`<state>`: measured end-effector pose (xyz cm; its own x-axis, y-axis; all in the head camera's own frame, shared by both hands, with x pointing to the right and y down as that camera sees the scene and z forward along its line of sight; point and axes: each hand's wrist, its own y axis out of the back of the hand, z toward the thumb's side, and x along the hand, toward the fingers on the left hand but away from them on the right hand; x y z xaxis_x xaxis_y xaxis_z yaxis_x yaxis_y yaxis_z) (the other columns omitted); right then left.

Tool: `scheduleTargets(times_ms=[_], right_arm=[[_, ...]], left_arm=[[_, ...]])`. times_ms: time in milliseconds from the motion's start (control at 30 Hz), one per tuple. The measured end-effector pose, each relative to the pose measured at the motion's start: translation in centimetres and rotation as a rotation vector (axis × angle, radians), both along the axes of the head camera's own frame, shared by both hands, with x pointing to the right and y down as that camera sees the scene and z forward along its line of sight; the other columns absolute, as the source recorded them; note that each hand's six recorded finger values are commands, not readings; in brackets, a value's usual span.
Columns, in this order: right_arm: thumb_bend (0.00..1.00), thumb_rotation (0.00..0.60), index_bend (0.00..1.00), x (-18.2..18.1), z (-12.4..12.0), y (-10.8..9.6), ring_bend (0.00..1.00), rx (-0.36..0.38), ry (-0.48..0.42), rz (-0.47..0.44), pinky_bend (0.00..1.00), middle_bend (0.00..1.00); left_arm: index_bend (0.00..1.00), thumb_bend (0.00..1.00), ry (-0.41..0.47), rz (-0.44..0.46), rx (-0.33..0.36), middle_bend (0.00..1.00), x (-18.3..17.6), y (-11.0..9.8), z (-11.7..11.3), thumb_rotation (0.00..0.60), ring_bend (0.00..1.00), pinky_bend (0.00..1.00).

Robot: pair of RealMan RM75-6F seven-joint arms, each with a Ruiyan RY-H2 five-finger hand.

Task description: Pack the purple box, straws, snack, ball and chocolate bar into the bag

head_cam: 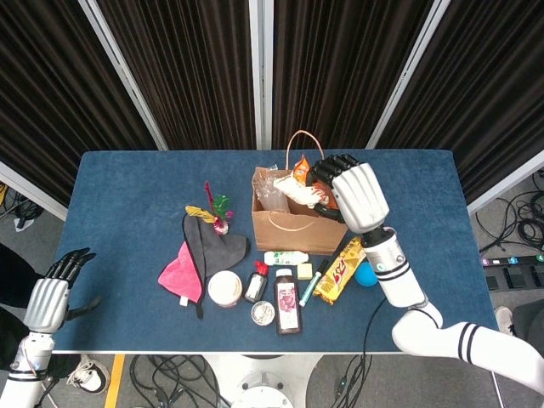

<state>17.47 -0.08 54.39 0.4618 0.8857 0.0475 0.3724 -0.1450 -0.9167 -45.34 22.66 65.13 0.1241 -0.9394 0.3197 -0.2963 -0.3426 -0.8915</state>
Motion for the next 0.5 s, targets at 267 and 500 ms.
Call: scheduleTargets(times_ms=[267, 500], right_arm=[[0.00, 0.600, 0.20, -1.1, 3.1, -0.3, 0.10, -0.117, 0.038, -0.035, 0.11, 0.27], [0.00, 0.600, 0.17, -0.5, 1.3, -0.5, 0.09, -0.075, -0.011, -0.026, 0.10, 0.26]], left_arm=[[0.23, 0.24, 0.000, -0.005, -0.003, 0.24, -0.2, -0.1, 0.1, 0.600, 0.16, 0.24], [0.23, 0.24, 0.006, -0.005, 0.001, 0.24, -0.1, -0.1, 0.1, 0.600, 0.16, 0.24]])
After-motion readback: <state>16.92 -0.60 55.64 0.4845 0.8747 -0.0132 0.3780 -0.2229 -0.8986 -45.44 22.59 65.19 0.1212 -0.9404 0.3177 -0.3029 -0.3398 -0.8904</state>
